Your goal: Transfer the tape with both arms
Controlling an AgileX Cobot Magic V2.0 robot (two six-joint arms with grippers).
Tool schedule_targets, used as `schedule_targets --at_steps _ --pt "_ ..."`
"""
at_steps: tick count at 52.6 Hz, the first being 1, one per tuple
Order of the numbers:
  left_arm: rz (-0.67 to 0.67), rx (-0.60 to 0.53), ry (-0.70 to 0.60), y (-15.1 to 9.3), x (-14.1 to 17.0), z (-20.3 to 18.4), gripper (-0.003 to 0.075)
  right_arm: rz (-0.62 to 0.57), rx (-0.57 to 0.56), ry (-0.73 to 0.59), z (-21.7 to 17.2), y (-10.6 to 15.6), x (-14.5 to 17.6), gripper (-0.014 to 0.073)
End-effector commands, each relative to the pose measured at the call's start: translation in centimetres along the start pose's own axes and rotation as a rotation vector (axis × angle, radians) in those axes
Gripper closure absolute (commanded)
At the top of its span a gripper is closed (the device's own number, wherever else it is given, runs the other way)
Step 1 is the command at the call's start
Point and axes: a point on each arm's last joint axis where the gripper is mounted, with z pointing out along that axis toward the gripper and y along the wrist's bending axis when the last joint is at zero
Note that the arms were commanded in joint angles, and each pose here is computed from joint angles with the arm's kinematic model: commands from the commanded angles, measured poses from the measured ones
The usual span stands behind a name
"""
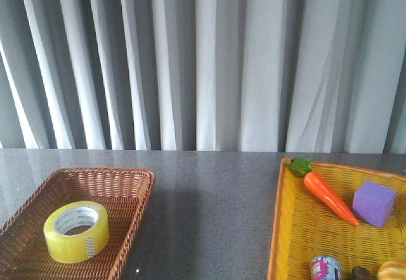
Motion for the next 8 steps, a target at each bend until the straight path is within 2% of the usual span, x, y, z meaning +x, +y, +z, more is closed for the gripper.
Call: schedule_targets --at_steps 1,8 --pt "-0.013 0.005 -0.111 -0.05 -1.50 -0.30 0.0726 -0.008 0.004 -0.055 0.06 -0.01 -0.30 0.0603" --pt "-0.013 0.005 -0.111 -0.05 -1.50 -0.30 0.0726 -0.008 0.004 -0.055 0.06 -0.01 -0.30 0.0603"
